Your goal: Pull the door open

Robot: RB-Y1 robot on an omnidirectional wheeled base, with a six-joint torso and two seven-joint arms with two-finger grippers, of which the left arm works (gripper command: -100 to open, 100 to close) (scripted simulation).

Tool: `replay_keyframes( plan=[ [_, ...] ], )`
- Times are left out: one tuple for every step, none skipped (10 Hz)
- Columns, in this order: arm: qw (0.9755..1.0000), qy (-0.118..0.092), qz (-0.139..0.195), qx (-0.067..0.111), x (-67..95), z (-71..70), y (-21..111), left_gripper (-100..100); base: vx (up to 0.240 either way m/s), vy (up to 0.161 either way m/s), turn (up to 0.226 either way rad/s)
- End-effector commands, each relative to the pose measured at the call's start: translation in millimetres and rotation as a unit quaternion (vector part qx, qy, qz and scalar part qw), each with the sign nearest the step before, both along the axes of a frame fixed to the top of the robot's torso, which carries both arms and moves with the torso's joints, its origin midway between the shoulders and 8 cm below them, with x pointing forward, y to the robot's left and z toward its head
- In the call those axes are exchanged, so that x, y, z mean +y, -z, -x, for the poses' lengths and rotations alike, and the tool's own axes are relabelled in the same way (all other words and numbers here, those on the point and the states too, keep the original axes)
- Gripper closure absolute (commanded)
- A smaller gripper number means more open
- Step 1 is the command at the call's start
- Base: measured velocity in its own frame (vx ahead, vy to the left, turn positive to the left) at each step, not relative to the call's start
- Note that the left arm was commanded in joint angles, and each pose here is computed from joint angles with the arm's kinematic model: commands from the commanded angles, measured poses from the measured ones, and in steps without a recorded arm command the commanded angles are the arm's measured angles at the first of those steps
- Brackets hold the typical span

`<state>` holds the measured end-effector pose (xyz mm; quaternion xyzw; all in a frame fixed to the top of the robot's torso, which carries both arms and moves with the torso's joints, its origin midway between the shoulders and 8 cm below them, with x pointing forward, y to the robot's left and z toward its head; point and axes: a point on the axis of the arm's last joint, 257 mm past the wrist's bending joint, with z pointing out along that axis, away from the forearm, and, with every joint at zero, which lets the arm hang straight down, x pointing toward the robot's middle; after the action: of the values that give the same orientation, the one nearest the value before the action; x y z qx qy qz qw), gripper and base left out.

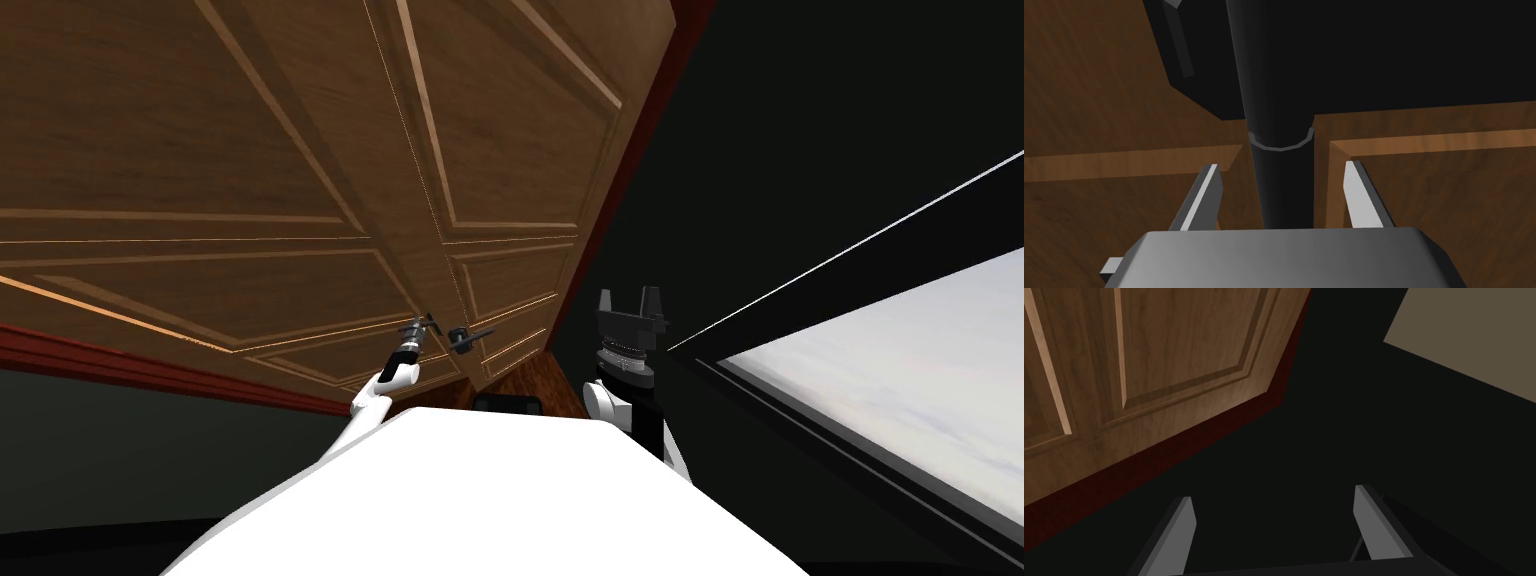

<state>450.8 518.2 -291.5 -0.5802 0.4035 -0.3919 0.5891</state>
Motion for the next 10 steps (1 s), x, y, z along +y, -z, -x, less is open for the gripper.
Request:
replay_keyframes(
  plan=[
    [1.0000, -0.001, 0.001, 0.003, 0.8, 1.3, 2.4, 100, -0.042, 0.006, -0.009],
    [1.0000, -0.001, 0.001, 0.003, 0.8, 1.3, 2.4, 100, -0.029, 0.009, -0.027],
    [1.0000, -0.001, 0.001, 0.003, 0.8, 1.3, 2.4, 100, -0.014, 0.005, -0.013],
    [1.0000, -0.001, 0.001, 0.003, 0.8, 1.3, 2.4, 100, 0.000, 0.000, 0.000],
    [1.0000, -0.001, 0.001, 0.003, 0.8, 1.3, 2.4, 100, 0.000, 0.000, 0.000],
    [0.9999, -0.007, -0.003, 0.011, 11.2, 10.8, 6.6, 100, -0.131, 0.019, -0.002],
    [0.9999, -0.008, -0.003, 0.012, 13.3, 12.7, 7.0, 100, -0.182, 0.022, -0.047],
    [0.9999, -0.007, -0.005, 0.014, 16.1, 15.8, 7.5, 100, -0.177, -0.015, -0.042],
    [0.9999, -0.005, -0.006, 0.015, 16.9, 17.6, 7.6, 100, -0.169, -0.026, -0.058],
    [0.9999, -0.001, -0.006, 0.015, 15.7, 18.3, 7.5, 100, -0.190, -0.029, -0.088]
  ],
)
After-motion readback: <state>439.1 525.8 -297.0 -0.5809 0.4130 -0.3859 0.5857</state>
